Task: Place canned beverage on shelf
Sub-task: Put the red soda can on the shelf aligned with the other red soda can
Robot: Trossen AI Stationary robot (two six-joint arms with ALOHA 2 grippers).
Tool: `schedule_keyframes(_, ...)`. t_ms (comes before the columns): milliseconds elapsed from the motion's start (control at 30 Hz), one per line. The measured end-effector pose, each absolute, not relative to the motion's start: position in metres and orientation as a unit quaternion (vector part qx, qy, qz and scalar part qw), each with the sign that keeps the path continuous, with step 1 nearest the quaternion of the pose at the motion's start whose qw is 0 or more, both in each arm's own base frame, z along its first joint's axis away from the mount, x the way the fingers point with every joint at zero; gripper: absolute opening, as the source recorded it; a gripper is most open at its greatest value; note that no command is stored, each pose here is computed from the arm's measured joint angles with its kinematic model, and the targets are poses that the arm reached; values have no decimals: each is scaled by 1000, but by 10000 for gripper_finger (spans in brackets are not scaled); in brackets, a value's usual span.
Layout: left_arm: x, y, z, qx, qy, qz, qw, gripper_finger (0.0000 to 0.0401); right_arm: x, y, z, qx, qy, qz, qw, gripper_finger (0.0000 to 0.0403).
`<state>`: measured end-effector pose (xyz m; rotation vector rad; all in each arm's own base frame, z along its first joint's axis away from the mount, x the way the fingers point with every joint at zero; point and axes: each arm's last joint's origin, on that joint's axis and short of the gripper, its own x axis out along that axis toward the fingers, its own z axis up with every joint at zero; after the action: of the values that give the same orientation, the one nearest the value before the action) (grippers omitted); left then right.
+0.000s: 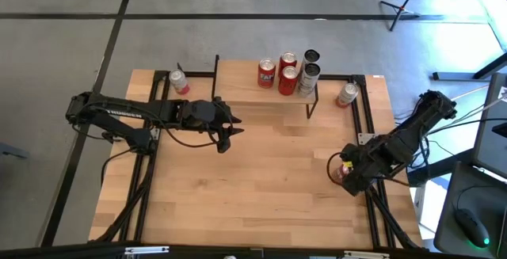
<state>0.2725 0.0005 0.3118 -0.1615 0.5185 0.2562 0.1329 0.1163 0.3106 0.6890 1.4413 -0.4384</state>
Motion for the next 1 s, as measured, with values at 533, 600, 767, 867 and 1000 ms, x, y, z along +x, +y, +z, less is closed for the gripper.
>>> schedule_keyframes(533,273,1,312,-76,256,126,955,142,127,109,245,306,628,-315,642,351)
schedule_keyframes(600,273,1,312,-76,256,126,955,142,127,108,238,300,621,-321,649,351)
schedule_keyframes(767,273,1,312,-77,256,126,955,142,126,107,220,299,620,-318,652,350)
schedule_keyframes(867,273,1,312,-84,255,128,955,142,127,108,215,297,620,-306,659,328)
schedule_keyframes(1000,273,1,312,-91,252,131,955,142,128,108,216,284,619,-294,671,272)
